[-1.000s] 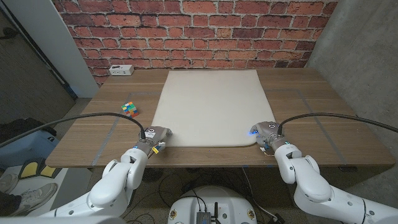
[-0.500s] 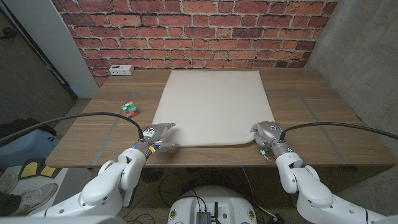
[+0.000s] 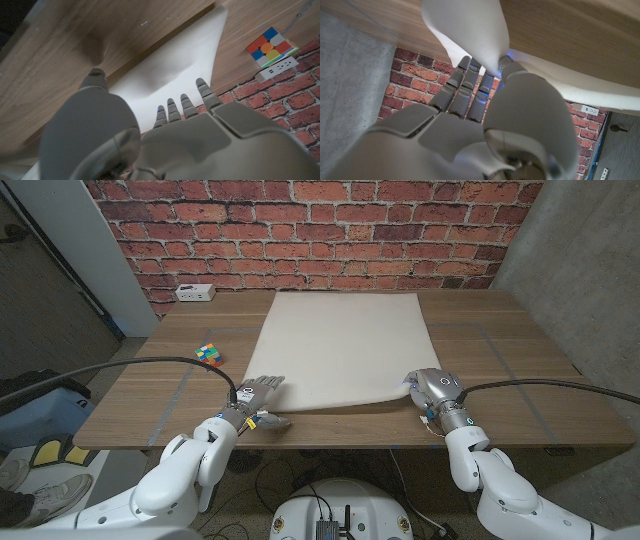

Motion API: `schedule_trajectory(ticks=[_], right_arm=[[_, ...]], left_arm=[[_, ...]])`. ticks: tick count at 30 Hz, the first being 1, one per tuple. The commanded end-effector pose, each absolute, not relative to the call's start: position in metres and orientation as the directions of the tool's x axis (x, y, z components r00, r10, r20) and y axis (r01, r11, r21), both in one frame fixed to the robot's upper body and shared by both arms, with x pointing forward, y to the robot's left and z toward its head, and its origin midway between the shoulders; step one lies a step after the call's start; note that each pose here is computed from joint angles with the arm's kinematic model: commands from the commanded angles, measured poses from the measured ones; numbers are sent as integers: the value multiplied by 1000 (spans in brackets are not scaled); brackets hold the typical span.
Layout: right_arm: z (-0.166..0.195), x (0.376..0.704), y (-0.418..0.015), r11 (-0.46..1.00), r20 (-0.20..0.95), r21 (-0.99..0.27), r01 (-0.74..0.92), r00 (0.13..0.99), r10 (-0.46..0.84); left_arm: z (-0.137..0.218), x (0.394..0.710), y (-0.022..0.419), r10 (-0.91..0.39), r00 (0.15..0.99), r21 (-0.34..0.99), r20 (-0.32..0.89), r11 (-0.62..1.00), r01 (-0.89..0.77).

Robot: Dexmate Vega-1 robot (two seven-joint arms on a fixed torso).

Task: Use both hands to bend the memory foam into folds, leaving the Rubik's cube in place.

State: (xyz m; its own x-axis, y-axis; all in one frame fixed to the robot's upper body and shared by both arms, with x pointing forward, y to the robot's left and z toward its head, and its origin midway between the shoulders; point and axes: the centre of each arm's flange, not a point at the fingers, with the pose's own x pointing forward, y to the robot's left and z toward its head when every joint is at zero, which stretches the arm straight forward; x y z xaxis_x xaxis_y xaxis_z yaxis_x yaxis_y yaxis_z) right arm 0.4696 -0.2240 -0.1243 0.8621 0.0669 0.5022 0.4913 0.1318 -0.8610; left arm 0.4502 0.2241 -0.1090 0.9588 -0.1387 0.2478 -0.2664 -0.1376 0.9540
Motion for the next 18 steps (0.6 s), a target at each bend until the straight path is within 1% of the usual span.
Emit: schedule_trajectory(ticks=[1,5,9,11,14,18], right_arm=[[-112,460,-231,287,552,-808,515,832,62],[-110,458,-235,309,564,-795,522,824,59],[-110,456,-237,309,567,-793,525,822,56],[-109,454,-239,306,567,-793,527,822,54],[-109,450,-240,287,570,-795,534,820,52],[-109,443,-242,257,574,-797,546,818,42]], left_arm=[[-115,450,223,-64,903,866,425,-262,-426],[-116,448,225,-46,844,810,535,-257,-527],[-113,444,228,-42,788,770,614,-186,-610],[-109,442,230,-45,778,767,627,-139,-626],[-102,440,232,-57,788,785,613,-70,-616],[-91,434,230,-80,790,790,608,-42,-612]])
